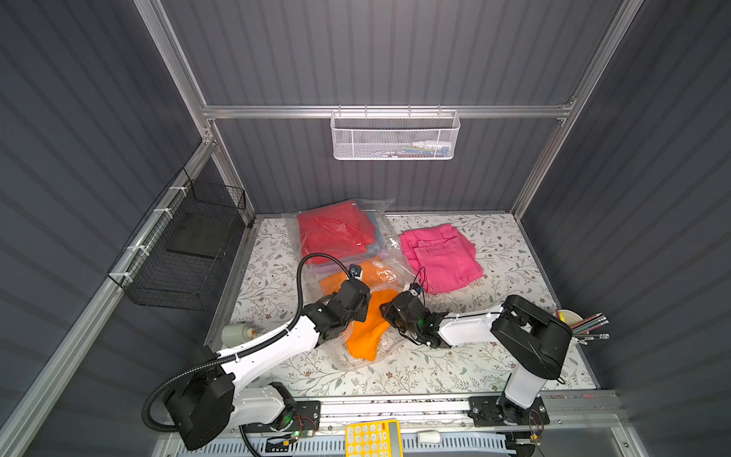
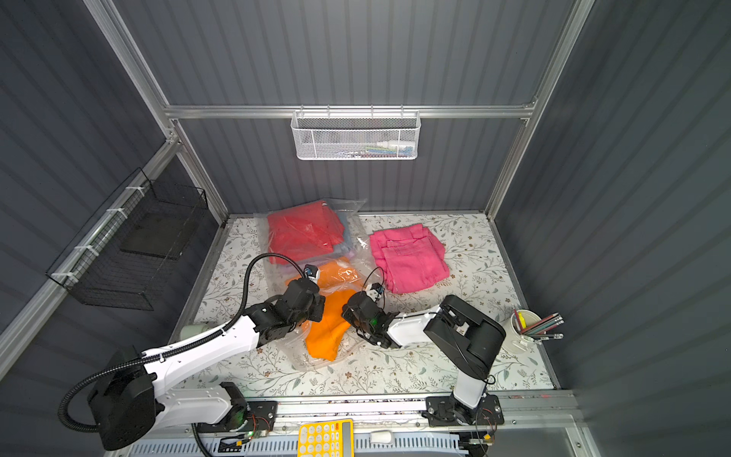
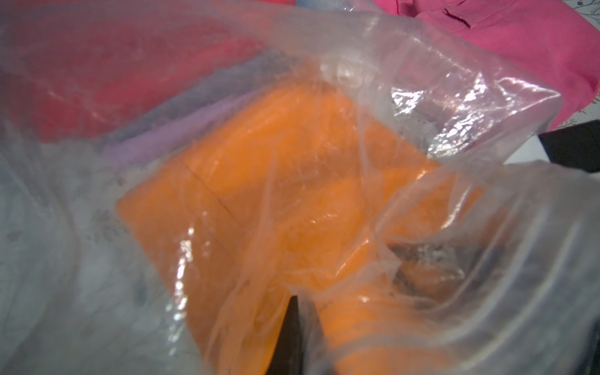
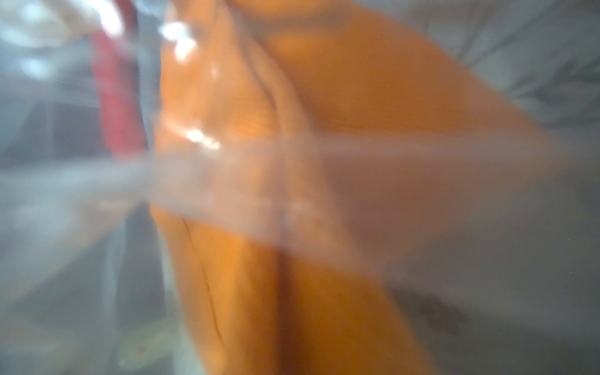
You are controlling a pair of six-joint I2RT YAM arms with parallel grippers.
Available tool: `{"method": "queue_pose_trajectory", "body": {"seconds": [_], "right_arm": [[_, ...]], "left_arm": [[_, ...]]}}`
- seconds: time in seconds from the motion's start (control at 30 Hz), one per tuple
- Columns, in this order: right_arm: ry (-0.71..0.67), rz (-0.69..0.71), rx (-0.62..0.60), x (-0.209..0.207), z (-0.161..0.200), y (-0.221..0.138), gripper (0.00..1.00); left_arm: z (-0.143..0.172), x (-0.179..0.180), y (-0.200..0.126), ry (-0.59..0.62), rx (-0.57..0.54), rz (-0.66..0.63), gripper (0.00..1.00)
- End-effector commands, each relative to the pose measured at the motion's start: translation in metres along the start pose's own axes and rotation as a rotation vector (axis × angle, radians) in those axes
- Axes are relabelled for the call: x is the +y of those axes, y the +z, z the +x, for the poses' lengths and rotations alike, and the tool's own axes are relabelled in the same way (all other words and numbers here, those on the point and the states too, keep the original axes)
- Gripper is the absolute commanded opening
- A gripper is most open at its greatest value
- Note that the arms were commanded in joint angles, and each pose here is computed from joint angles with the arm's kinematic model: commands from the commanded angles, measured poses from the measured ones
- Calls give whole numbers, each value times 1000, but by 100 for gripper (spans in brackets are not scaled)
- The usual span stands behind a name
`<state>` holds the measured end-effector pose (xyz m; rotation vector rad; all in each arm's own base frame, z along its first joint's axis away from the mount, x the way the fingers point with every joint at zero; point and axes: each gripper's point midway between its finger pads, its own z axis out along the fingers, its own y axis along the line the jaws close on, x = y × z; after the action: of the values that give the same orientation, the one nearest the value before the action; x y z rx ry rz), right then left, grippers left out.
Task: Take the trousers out of the vacuum bag
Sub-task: Take out the trousers from the vacuum bag.
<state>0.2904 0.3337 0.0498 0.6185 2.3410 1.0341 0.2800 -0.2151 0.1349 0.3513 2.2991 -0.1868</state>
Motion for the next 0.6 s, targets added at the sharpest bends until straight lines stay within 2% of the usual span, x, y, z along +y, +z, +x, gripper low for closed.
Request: {"method": "queue_pose_trajectory", "body": {"seconds": [0.0, 0.3, 0.43, 0.57], "right_arm": [[-16, -94, -27, 30, -14, -3, 0], [-78, -172, -67, 67, -31, -51, 0], [-82, -168, -44, 63, -20, -62, 0], [-78, -129, -17, 47, -6, -56, 0]], "left_arm": [[-12, 3, -4, -23, -19, -20, 0], [-10, 5, 2, -10, -12, -41, 0], [-14, 3, 2, -4, -21, -36, 0], [-16, 0, 3, -5, -22, -23, 0]]}}
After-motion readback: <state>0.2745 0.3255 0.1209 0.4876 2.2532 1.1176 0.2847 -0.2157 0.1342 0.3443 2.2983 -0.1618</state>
